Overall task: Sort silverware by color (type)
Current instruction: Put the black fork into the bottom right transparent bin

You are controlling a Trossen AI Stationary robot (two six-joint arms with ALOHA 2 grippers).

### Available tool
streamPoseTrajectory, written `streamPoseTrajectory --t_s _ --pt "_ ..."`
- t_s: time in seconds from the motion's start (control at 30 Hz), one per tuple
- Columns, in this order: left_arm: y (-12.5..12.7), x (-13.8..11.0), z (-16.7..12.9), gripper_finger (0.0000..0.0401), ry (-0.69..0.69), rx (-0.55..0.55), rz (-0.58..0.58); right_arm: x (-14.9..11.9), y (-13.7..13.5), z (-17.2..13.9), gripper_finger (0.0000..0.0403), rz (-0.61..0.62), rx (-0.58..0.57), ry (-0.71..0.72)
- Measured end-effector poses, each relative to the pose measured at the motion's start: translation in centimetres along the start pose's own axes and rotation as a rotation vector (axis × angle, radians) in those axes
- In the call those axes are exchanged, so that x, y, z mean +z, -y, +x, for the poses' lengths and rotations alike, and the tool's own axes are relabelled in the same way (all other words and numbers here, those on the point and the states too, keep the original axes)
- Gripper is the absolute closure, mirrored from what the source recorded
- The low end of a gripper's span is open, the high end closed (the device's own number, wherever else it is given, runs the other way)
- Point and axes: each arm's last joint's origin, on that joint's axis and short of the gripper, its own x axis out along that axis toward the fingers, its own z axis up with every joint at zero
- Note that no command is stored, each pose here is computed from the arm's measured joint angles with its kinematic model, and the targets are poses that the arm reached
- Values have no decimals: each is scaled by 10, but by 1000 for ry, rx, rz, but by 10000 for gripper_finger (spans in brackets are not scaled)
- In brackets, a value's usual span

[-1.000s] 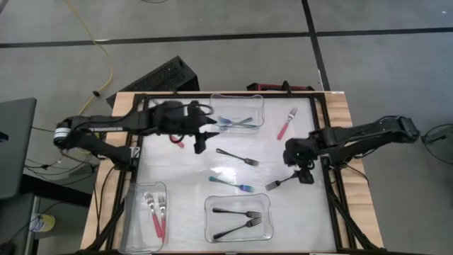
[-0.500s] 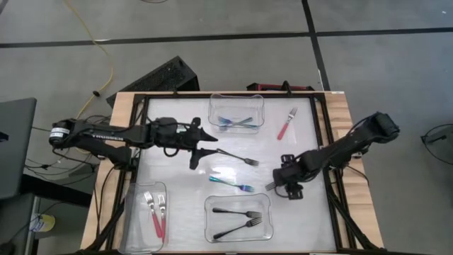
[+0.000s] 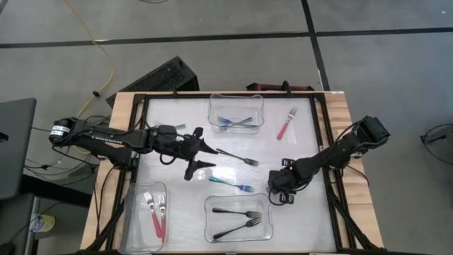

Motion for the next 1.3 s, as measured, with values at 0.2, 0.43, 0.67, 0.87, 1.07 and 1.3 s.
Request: streamPoseTrajectory --t_s 0.2,0.43,0.67,0.87,1.07,1.3 --pt "9 -2 0 205 -4 -25 20 -3 3 -15 376 55 33 49" --pt "14 -3 -1 205 13 39 -43 -17 15 -52 358 224 79 101" --pt "21 -3 13 205 138 77 -212 -19 25 -107 373 250 218 513" --pt "38 -17 50 205 326 -70 -341 -15 28 -163 370 102 365 1012" --pt "56 -36 78 205 544 -244 -483 -7 29 -204 368 -60 501 1393" --pt "82 -29 125 205 573 -357 -493 22 18 -209 368 -214 769 1566"
